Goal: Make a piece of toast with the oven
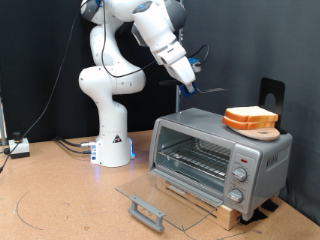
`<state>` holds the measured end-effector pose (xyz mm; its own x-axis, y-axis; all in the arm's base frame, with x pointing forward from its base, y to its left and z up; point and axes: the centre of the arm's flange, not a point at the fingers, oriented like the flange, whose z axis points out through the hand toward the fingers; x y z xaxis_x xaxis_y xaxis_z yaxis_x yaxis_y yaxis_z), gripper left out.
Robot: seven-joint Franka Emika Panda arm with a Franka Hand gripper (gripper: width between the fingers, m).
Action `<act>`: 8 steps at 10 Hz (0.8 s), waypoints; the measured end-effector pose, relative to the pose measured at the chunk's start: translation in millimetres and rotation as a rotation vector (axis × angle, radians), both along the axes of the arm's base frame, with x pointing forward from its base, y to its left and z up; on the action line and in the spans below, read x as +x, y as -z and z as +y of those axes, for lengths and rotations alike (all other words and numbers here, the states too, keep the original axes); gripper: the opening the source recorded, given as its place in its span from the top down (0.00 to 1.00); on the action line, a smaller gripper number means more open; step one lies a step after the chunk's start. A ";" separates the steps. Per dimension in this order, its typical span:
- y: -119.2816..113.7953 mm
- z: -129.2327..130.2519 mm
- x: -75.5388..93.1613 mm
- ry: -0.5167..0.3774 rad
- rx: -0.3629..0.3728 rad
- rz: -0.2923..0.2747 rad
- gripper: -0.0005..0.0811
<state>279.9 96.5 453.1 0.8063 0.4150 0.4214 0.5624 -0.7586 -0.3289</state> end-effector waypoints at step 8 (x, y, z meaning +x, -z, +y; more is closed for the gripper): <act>-21.6 -121.6 -5.4 0.088 -0.036 0.030 0.51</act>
<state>274.5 -25.1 474.6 0.8521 0.3567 0.3831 0.4839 -0.8160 -0.3163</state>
